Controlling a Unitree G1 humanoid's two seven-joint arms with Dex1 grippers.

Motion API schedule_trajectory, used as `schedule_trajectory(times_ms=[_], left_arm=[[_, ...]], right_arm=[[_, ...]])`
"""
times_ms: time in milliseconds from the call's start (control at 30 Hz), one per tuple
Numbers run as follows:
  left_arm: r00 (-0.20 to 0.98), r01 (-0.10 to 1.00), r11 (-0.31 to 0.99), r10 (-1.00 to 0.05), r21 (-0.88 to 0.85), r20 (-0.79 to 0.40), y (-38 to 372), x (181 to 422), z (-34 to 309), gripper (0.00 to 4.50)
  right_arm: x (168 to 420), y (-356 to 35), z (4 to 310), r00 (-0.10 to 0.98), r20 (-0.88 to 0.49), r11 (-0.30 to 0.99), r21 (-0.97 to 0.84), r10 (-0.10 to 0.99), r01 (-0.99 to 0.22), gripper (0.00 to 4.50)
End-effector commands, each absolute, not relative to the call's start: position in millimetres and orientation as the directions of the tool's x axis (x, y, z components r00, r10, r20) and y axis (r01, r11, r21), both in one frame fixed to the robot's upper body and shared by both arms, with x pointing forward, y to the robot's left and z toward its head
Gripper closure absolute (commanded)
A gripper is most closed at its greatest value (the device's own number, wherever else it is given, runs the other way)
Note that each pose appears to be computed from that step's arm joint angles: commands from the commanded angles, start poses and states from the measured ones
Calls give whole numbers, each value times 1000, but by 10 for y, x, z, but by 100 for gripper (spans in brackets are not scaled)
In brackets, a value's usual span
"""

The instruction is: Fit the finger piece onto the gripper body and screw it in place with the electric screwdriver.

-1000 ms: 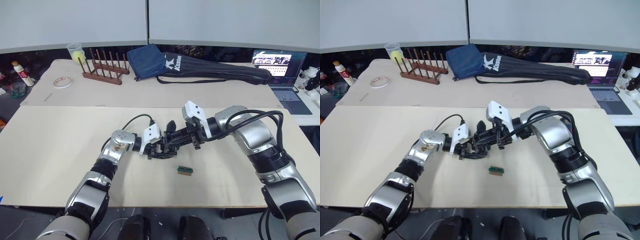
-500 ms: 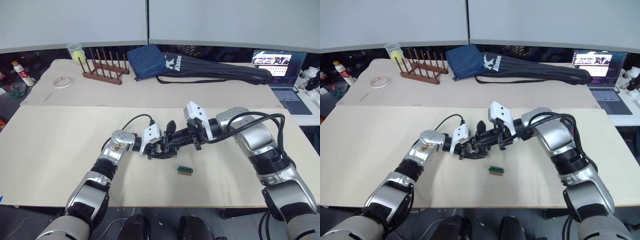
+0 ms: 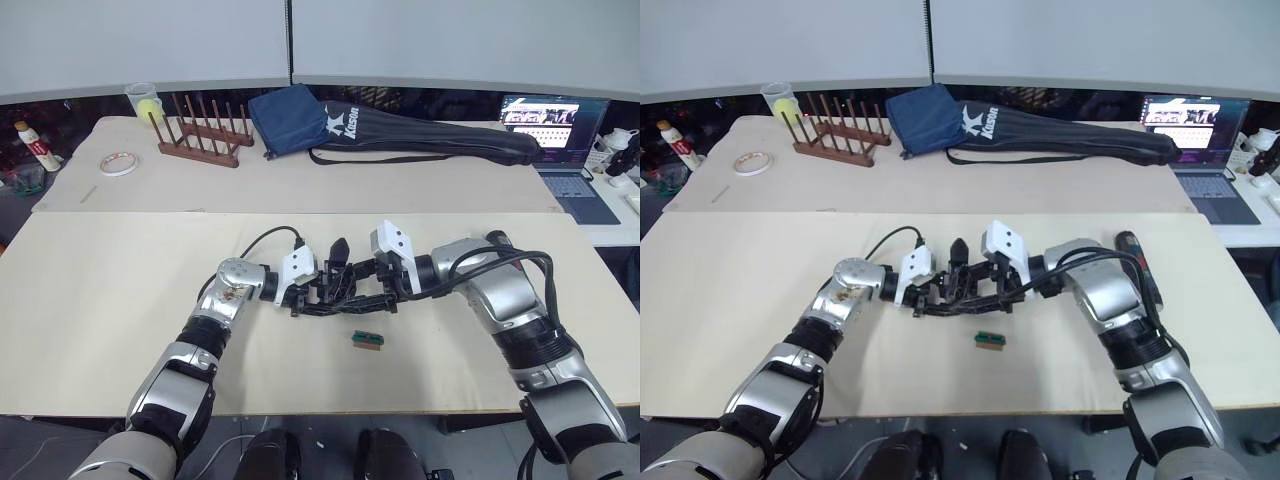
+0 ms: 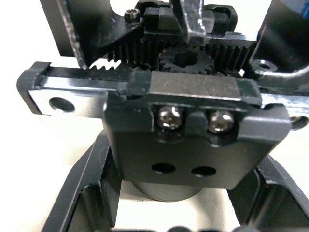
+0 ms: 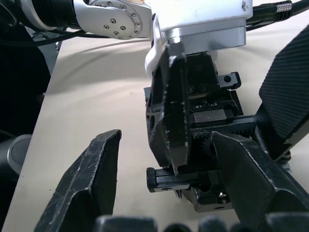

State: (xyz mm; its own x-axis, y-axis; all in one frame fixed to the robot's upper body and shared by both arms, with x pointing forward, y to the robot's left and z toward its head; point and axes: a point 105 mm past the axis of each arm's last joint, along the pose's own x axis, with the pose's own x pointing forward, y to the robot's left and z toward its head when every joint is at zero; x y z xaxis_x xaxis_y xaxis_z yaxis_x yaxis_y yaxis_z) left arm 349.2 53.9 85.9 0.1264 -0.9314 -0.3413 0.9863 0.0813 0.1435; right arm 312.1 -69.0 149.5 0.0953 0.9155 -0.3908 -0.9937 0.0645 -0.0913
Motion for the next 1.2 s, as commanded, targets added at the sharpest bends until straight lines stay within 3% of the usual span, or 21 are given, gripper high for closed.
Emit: schedule_trajectory(times_ms=[33,367,467,500,533,600,767,900,1200], left_arm=[[122,977,62,-948,204,-293,453,3503,1037,214],[156,980,105,-934,169,-322,512,3519,933,214],[164,981,116,-927,158,-339,613,3513,931,78],[167,980,119,-924,158,-343,658,3507,940,21],[171,980,123,-923,159,-344,733,3486,965,0],[173,979,123,-921,161,-348,870,3423,1024,0],[145,983,95,-923,156,-357,1286,3024,1404,0],[89,987,32,-923,155,-374,1329,2685,1744,0],[47,976,-35,-931,217,-362,1132,2387,2184,0]], right_arm=[[3092,-809,1712,127,-354,75,-157,926,-985,111],[3008,-1238,2062,238,-371,160,-229,898,-960,111],[2999,-1431,2076,301,-433,230,-208,850,-951,111],[3005,-1505,2072,327,-462,262,-200,824,-944,86],[3017,-1611,2070,362,-498,311,-186,788,-932,57],[3047,-1822,2072,429,-560,426,-145,709,-893,4],[3087,-2584,2052,555,-722,733,-97,414,-673,4],[3129,-3100,1908,579,-789,839,-164,203,-518,4],[3378,-3206,1570,515,-844,957,-5,151,-289,4]])
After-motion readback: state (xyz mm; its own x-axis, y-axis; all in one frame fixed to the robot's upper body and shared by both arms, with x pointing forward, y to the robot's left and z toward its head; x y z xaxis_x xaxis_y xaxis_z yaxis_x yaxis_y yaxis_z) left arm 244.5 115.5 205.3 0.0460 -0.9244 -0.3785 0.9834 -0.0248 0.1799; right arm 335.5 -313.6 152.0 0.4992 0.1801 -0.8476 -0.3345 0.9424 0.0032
